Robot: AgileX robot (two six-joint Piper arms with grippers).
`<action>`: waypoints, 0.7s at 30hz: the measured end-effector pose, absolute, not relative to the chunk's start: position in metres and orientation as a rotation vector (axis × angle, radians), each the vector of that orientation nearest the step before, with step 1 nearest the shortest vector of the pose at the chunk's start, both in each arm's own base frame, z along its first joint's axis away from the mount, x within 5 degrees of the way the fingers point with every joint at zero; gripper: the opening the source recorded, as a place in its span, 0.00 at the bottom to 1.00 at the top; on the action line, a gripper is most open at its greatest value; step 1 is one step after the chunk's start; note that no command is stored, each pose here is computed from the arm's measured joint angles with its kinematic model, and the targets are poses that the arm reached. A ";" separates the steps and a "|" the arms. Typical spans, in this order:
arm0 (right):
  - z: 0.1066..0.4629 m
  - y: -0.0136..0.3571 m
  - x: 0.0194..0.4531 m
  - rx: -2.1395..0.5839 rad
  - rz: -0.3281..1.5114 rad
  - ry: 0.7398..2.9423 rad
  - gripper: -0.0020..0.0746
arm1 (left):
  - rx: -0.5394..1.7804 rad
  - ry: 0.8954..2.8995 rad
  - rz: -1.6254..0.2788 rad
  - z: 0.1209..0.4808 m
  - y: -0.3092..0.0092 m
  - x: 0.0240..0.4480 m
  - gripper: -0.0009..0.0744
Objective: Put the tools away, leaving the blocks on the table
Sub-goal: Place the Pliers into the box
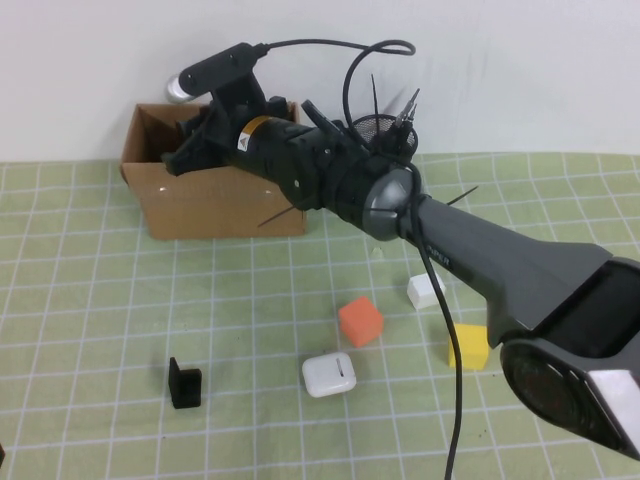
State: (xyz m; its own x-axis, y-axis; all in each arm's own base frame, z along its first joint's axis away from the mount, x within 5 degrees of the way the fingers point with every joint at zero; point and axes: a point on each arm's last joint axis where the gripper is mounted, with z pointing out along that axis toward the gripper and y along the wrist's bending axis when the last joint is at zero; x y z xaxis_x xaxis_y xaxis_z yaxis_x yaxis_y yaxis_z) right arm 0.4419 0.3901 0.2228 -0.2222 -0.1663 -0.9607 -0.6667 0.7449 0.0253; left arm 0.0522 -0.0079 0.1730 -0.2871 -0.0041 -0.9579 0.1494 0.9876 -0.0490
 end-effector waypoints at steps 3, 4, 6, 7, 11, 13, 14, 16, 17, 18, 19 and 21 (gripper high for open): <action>0.229 0.388 0.439 -0.678 0.519 1.798 0.34 | 0.106 1.857 -0.150 0.173 -0.008 0.052 0.01; 0.235 0.387 0.437 -0.685 0.516 1.803 0.34 | 0.106 1.857 -0.150 0.173 -0.008 0.052 0.01; 0.248 0.383 0.432 -0.700 0.513 1.836 0.33 | 0.106 1.857 -0.150 0.173 -0.008 0.052 0.01; 0.255 0.381 0.429 -0.706 0.513 1.862 0.31 | 0.106 1.857 -0.150 0.173 -0.008 0.052 0.01; 0.303 0.365 0.409 -0.748 0.494 1.941 0.14 | 0.106 1.857 -0.150 0.173 -0.008 0.052 0.01; 0.334 0.352 0.396 -0.771 0.475 1.960 0.07 | 0.106 1.857 -0.150 0.173 -0.008 0.052 0.01; 0.348 0.346 0.389 -0.782 0.463 1.974 0.05 | 0.106 1.857 -0.150 0.173 -0.008 0.052 0.01; 0.369 0.334 0.376 -0.805 0.434 1.999 0.03 | 0.106 1.857 -0.150 0.173 -0.008 0.052 0.01; 0.380 0.327 0.370 -0.815 0.421 2.015 0.03 | 0.106 1.857 -0.150 0.173 -0.008 0.052 0.01; 0.388 0.321 0.363 -0.826 0.407 2.033 0.02 | 0.106 1.857 -0.150 0.173 -0.008 0.052 0.01; 0.393 0.317 0.358 -0.835 0.398 2.060 0.02 | 0.106 1.857 -0.150 0.173 -0.008 0.052 0.01; 0.405 0.307 0.348 -0.842 0.377 2.098 0.02 | 0.106 1.857 -0.150 0.173 -0.008 0.052 0.01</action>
State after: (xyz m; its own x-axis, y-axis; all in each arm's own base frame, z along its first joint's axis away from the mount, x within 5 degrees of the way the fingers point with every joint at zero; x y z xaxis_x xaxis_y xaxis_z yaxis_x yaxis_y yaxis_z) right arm 0.3479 0.3065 0.4048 -0.4362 -0.4351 -0.7877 -0.6821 0.7308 -0.0260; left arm 0.0522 -0.0079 0.1730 -0.2871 -0.0041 -0.9579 0.1494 0.9876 -0.0490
